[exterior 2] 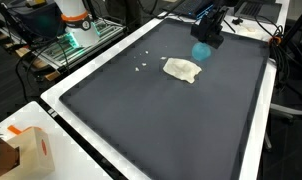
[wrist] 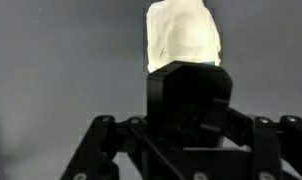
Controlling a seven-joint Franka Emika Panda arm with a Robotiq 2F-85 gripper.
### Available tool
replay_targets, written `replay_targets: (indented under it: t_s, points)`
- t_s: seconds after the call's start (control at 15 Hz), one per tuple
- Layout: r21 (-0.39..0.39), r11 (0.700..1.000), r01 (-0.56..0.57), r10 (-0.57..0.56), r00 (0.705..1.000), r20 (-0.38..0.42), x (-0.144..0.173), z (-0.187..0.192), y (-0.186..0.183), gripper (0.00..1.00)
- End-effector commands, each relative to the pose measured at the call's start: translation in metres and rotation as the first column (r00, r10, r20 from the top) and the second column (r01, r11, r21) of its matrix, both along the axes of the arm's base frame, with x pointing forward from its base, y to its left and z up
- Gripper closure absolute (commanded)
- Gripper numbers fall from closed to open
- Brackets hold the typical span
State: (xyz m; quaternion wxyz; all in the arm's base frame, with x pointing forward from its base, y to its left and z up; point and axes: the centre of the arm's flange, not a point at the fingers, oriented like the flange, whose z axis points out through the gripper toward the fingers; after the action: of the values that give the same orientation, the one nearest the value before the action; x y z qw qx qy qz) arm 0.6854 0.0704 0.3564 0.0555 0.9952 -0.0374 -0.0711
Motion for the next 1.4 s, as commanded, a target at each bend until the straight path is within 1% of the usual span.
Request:
replay_targets:
  t_s: [0.0,0.2,0.4,0.6,0.8,1.0,1.2,1.33]
  points:
    - [0.190,0.981,-0.049,0.047,0.999,0.016,-0.014,0.010,-0.028,0.81]
    - [0.330,0.939,-0.093,0.083,0.996,0.044,-0.014,0.013,-0.048,0.81]
    - [0.469,0.874,-0.130,0.112,0.992,0.066,-0.014,0.010,-0.067,0.81]
    - [0.599,0.787,-0.149,0.122,0.989,0.086,-0.017,0.002,-0.084,0.81]
    - [0.715,0.686,-0.132,0.112,0.991,0.075,-0.021,-0.009,-0.099,0.81]
    - [0.807,0.587,-0.065,0.092,0.996,0.013,-0.027,-0.023,-0.110,0.81]
    - [0.864,0.503,0.017,0.076,0.995,-0.064,-0.032,-0.036,-0.117,0.81]
    - [0.893,0.447,0.060,0.061,0.993,-0.097,-0.034,-0.045,-0.121,0.81]
